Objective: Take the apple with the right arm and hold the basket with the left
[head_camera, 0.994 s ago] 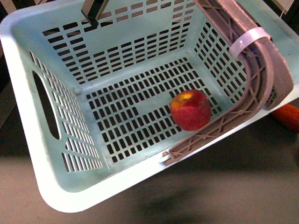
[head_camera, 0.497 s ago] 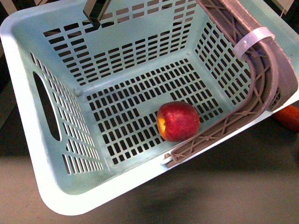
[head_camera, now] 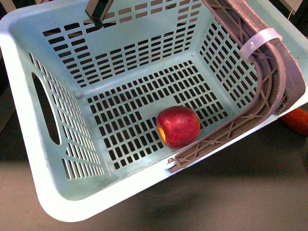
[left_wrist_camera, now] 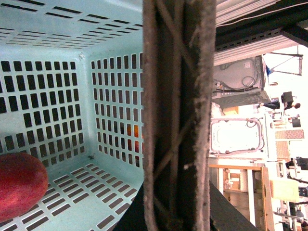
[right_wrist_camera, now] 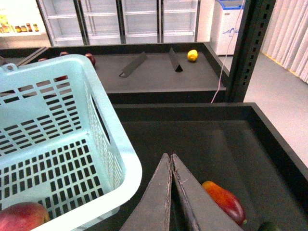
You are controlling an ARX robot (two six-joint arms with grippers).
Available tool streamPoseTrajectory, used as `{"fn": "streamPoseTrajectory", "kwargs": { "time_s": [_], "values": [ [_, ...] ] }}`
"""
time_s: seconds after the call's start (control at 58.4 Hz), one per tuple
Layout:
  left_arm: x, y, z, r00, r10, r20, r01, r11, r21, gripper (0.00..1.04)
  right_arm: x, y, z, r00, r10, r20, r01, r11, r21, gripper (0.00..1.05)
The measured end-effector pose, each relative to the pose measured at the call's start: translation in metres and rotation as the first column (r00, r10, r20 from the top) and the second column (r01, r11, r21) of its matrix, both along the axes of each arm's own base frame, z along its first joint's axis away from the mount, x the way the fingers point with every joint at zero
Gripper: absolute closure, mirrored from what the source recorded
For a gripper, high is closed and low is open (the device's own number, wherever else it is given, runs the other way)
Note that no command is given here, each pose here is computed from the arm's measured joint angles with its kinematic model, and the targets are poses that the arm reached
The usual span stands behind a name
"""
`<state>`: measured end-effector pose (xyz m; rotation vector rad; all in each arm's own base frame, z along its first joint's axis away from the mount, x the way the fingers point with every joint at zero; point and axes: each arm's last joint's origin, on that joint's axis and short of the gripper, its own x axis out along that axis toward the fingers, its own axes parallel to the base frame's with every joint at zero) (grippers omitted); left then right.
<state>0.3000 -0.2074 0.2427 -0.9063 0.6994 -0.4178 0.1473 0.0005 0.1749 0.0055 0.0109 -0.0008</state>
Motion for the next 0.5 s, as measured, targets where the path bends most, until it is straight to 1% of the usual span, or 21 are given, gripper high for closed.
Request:
{"fn": "streamPoseTrajectory", "kwargs": {
  "time_s": [0.154,0.497],
  "values": [
    [0.000,0.000,0.000,1.000,-0.004,-0.001,0.004,1.000,-0.002,0.99,-0.008,0.000,-0.008,1.000,0.002,0.010,-0.002,1.000,0.000,1.03],
    [0.000,0.000,0.000,1.000,-0.001,-0.001,0.001,1.000,-0.002,0.99,-0.022,0.000,-0.003,1.000,0.001,0.026,-0.001,1.000,0.000,1.03]
  ]
}}
